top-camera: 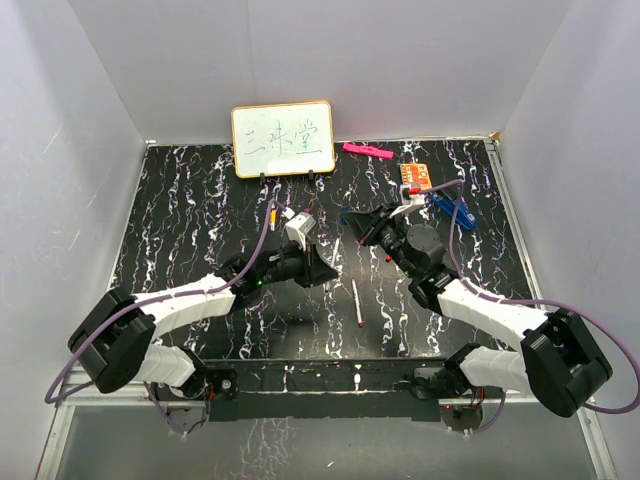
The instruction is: Insert the pens into the pen caps
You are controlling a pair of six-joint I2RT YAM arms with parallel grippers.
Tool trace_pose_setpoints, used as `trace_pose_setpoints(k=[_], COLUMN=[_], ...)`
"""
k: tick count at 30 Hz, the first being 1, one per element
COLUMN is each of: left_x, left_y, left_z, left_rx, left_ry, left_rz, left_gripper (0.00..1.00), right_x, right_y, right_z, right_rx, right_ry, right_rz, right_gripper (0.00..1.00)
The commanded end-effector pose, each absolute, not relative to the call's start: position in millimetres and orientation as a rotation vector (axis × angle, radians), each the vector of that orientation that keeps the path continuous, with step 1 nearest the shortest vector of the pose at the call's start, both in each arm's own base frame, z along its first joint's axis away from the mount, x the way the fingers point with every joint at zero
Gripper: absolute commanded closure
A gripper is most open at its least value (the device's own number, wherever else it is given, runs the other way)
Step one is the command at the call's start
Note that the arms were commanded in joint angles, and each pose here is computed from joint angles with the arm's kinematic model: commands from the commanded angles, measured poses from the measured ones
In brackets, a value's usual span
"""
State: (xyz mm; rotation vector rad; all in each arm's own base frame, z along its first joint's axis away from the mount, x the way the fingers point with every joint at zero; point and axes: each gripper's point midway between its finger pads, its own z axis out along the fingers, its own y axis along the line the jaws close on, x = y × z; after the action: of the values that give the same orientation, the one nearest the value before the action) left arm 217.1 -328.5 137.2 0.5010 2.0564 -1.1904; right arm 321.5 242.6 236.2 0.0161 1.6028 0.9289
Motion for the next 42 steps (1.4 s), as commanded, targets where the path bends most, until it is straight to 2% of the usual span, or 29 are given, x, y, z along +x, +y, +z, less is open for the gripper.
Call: trace_pose_setpoints(k=[1, 20, 42], left_x=[223, 222, 227], left_y=[-342, -338, -335], left_z=[164, 188, 186], left_rx=[0.520, 0.515, 0.483], left_ry=[1.964, 1.819, 1.810], left_rz=[-1.234, -1.247, -1.217], left_gripper=[1.00, 1.00, 1.00], right_x=[313, 312, 308], right_y=[247, 250, 257], right_z=[282, 277, 277], right_rx=[0.019, 0.022, 0.010], right_ry=[1.429, 1.433, 1.436], right_rz=[1.043, 1.063, 1.081], right_gripper=[1.00, 1.00, 1.00])
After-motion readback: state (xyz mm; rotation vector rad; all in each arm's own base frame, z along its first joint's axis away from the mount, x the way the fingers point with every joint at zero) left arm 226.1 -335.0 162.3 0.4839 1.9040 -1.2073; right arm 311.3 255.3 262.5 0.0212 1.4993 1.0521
